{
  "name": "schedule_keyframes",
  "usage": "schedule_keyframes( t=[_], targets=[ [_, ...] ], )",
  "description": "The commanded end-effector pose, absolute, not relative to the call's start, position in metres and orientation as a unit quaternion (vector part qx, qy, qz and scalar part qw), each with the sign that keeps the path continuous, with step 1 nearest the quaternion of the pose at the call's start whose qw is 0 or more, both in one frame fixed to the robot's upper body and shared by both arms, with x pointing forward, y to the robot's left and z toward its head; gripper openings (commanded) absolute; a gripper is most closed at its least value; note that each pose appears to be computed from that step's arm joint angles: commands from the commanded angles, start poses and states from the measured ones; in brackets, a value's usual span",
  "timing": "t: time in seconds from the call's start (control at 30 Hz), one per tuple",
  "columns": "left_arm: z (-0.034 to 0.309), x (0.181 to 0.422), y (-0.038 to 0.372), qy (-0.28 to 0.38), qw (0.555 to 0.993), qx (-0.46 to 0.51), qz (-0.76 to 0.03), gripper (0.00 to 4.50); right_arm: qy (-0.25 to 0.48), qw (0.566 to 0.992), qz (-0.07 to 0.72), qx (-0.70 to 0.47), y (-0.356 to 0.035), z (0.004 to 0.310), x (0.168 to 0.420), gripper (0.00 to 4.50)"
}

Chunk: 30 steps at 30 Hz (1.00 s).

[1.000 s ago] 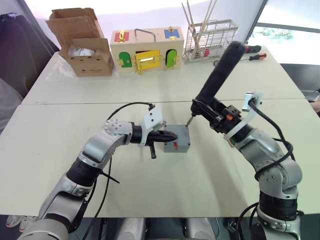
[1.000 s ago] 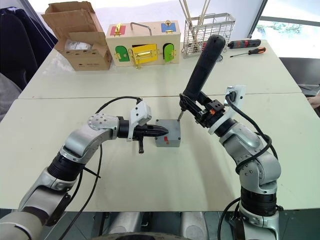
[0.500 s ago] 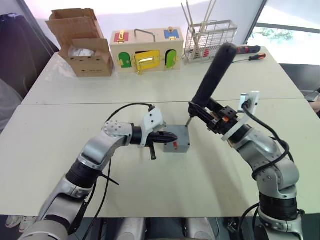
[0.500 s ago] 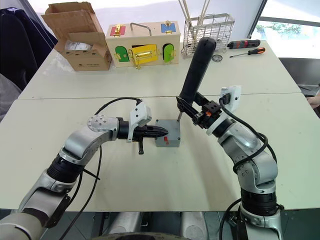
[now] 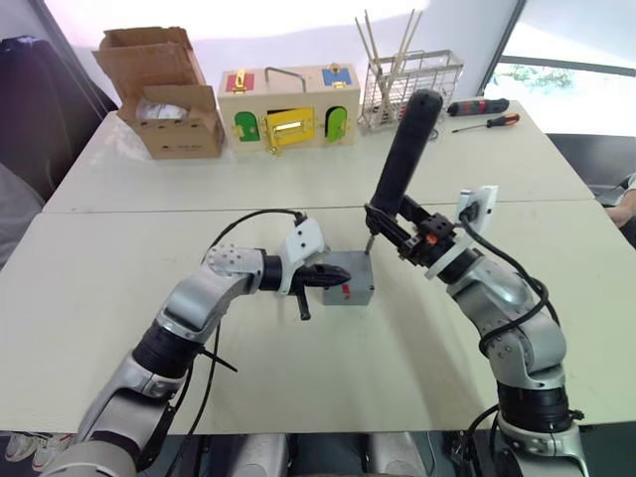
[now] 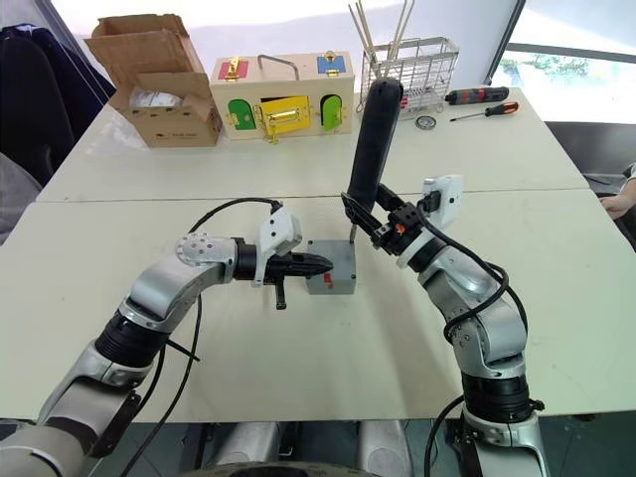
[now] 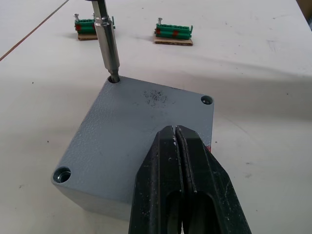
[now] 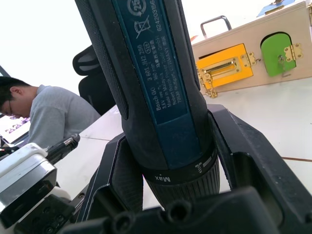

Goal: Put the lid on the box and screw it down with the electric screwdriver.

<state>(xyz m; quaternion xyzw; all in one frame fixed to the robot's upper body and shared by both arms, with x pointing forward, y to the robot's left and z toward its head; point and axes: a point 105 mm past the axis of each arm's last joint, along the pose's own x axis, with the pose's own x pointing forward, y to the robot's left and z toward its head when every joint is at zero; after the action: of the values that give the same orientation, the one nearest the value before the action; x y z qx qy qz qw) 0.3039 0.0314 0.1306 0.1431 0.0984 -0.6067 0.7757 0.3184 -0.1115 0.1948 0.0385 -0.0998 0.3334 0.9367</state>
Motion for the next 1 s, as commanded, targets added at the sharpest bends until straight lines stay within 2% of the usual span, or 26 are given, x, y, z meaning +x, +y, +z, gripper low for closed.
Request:
schedule_keyframes(
  t=[0.03, 0.2, 0.33, 0.43, 0.77, 1.0],
  targets=[
    [0.119, 0.301, 0.032, 0.119, 0.771, 0.149, -0.607, 0.0, -0.098, 0.941, 0.321, 0.035, -0.109, 0.189, 0.322, 1.77],
    [0.117, 0.3, 0.032, 0.122, 0.769, 0.15, -0.609, 0.0, -0.106, 0.941, 0.32, 0.038, -0.108, 0.19, 0.322, 1.77],
    [0.114, 0.299, 0.032, 0.127, 0.769, 0.151, -0.608, 0.0, -0.066, 0.925, 0.372, 0.035, -0.09, 0.169, 0.304, 1.77],
    [0.112, 0.298, 0.033, 0.13, 0.77, 0.151, -0.607, 0.0, -0.044, 0.926, 0.373, 0.033, -0.088, 0.156, 0.299, 1.77],
    [0.108, 0.296, 0.033, 0.134, 0.77, 0.151, -0.605, 0.0, 0.01, 0.944, 0.328, 0.008, -0.098, 0.132, 0.313, 1.77],
    [0.108, 0.297, 0.033, 0.133, 0.773, 0.148, -0.602, 0.0, 0.011, 0.946, 0.324, 0.015, -0.1, 0.131, 0.313, 1.77]
  ],
)
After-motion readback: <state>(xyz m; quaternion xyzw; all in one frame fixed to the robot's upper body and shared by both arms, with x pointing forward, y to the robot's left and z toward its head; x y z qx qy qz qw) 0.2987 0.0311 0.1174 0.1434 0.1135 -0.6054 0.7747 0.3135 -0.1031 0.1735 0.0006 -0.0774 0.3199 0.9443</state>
